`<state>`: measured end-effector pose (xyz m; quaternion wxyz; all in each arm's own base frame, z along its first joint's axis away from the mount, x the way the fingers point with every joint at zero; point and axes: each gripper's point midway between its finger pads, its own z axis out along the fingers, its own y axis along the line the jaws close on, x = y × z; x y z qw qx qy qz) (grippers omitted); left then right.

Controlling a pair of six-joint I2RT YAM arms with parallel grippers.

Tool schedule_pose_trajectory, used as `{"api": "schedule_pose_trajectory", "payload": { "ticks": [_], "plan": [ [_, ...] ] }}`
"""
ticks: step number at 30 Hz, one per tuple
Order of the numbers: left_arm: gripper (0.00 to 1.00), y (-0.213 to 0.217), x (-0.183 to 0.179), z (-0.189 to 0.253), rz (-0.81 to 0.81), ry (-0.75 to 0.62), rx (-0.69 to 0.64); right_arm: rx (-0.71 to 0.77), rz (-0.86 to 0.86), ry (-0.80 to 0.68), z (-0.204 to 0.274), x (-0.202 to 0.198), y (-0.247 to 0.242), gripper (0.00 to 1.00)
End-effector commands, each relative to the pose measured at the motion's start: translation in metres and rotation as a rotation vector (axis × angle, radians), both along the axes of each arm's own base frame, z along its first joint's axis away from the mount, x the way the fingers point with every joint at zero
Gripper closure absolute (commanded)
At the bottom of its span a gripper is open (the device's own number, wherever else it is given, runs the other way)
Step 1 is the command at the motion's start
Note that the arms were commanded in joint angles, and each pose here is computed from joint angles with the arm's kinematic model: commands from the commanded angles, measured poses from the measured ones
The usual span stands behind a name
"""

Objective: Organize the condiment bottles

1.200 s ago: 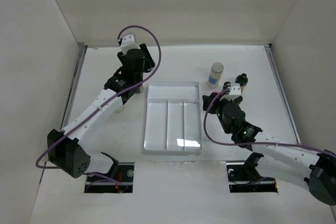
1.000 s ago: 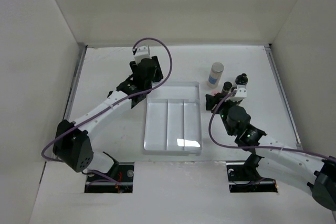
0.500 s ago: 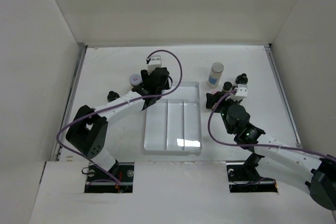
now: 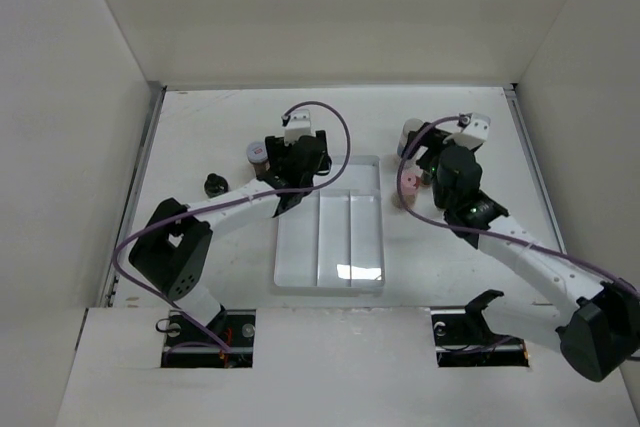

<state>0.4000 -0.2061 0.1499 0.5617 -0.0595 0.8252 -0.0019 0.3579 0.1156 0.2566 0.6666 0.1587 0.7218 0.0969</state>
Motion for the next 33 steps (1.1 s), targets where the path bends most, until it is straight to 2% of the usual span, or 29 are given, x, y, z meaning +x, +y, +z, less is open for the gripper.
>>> {"api": "schedule_pose_trajectory", "payload": {
  "ticks": [1,6,12,19,24,28,30,33],
  "plan": [
    [0.13,0.001,0.000,0.038,0.009,-0.110,-0.080,-0.034,-0.035,0.021,0.017,0.023,-0.015,0.10],
    [0.08,0.008,-0.013,0.066,-0.013,-0.179,-0.168,-0.139,-0.021,0.147,0.002,0.066,-0.016,0.05],
    [0.08,0.025,-0.060,0.103,-0.102,-0.297,-0.332,-0.208,-0.027,0.276,-0.034,0.099,-0.013,0.02],
    [0.08,0.013,-0.120,0.074,-0.298,-0.286,-0.460,-0.232,-0.045,0.337,-0.058,0.119,-0.011,0.04],
    [0.08,0.023,-0.146,0.062,-0.326,-0.337,-0.542,-0.271,-0.052,0.365,-0.071,0.133,-0.008,0.18],
    [0.08,0.031,-0.149,0.065,-0.314,-0.396,-0.575,-0.263,-0.061,0.356,-0.070,0.138,-0.009,0.46],
    [0.08,0.033,-0.149,0.062,-0.316,-0.402,-0.574,-0.246,-0.080,0.311,-0.053,0.134,-0.011,0.52],
    [0.08,0.035,-0.149,0.057,-0.315,-0.416,-0.574,-0.218,-0.068,0.190,-0.008,0.121,-0.003,0.54]
  ]
}}
